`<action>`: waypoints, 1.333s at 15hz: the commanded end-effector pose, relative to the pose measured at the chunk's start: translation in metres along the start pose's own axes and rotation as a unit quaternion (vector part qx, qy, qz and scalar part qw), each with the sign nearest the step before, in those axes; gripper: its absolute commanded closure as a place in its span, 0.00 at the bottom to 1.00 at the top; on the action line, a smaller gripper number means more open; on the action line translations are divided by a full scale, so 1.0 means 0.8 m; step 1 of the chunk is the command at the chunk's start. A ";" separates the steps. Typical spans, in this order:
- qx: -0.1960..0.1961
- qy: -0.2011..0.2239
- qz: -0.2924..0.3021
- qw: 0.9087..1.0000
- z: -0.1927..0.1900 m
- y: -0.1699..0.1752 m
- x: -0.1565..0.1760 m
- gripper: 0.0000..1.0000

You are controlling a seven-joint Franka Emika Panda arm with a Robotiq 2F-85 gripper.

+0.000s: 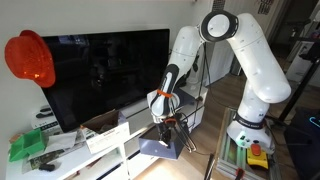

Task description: Put the grey box in the bottom middle shelf

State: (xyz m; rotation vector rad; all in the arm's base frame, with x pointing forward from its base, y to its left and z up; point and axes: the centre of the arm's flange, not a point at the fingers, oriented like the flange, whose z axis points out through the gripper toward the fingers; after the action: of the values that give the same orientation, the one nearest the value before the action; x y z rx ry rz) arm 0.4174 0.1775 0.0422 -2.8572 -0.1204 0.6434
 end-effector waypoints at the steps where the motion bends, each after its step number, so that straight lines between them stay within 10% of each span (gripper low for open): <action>1: -0.014 0.016 -0.020 1.000 0.005 -0.006 0.014 0.99; 20: -0.052 0.024 -0.095 0.994 0.036 -0.022 0.087 0.99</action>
State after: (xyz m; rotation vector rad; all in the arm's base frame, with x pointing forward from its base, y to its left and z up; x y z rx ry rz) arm 0.4493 0.2065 0.0069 -2.9091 -0.4164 0.5607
